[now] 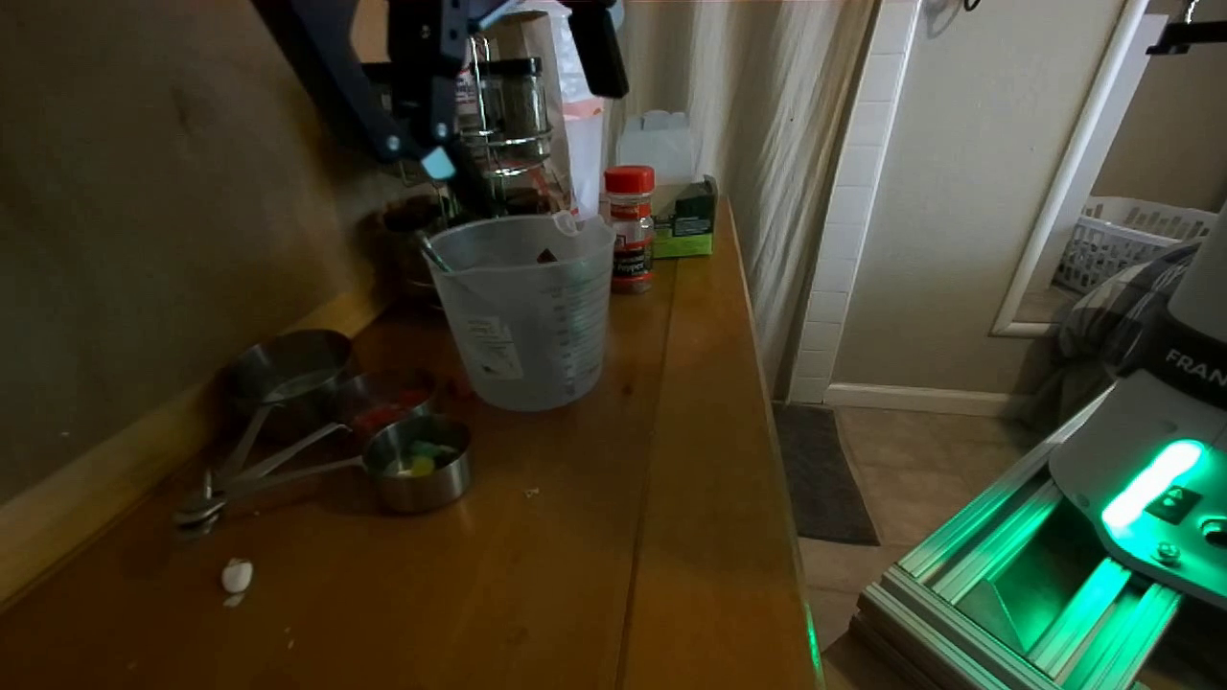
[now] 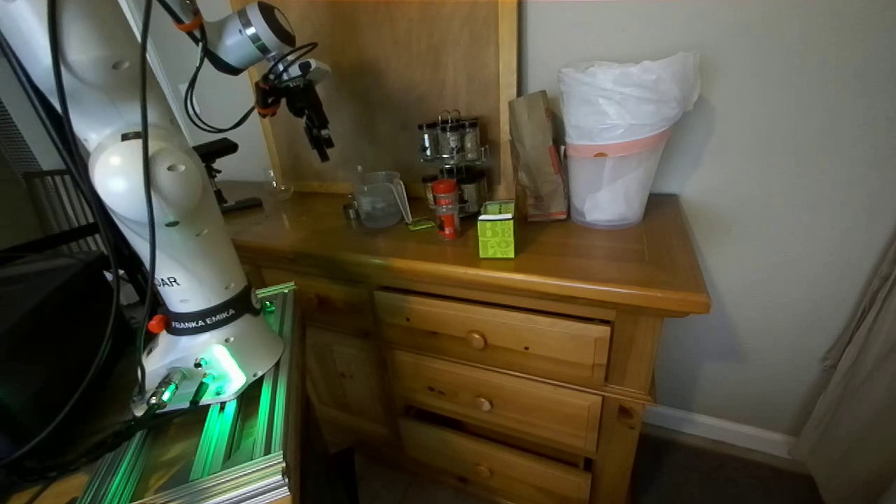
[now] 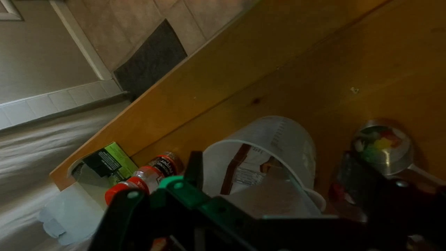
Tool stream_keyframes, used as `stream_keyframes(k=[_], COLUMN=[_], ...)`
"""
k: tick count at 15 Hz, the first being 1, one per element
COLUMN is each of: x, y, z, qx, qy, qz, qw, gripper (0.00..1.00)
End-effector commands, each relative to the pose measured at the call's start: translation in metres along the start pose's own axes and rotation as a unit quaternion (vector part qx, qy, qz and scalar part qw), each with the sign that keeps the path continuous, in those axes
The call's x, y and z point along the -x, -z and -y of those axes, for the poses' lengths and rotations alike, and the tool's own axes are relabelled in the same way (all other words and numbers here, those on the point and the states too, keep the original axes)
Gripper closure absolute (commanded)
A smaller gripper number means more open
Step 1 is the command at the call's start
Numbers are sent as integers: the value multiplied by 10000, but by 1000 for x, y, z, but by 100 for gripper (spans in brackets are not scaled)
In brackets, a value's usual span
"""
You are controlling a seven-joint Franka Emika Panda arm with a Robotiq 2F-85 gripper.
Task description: Shift the fork to the counter
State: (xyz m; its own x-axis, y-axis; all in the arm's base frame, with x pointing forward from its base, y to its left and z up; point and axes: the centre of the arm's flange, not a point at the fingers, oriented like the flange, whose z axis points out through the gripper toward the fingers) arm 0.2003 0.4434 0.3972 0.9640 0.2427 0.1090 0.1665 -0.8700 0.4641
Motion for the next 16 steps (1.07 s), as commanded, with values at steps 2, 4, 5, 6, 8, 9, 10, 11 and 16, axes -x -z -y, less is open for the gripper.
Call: stream_keyframes(k=[2, 4, 5, 6, 8, 9, 10, 11, 16], x=[-27, -39, -46, -54, -66, -72, -77, -81, -94], y=[6, 3, 0, -3, -10, -14, -18, -21, -33], z=[51, 57, 60, 63, 70, 73, 75, 77, 80], qx=[42, 83, 96, 123, 193, 254, 278, 289, 282], qy=[-267, -444, -514, -596, -737, -782, -814, -820, -746], qz=[-141, -192, -165, -141, -89, -59, -25, -13, 105], qw=[9995, 9988, 9985, 9980, 9971, 9966, 9963, 9962, 9968], gripper=[0, 0, 0, 3, 18, 24, 35, 40, 52])
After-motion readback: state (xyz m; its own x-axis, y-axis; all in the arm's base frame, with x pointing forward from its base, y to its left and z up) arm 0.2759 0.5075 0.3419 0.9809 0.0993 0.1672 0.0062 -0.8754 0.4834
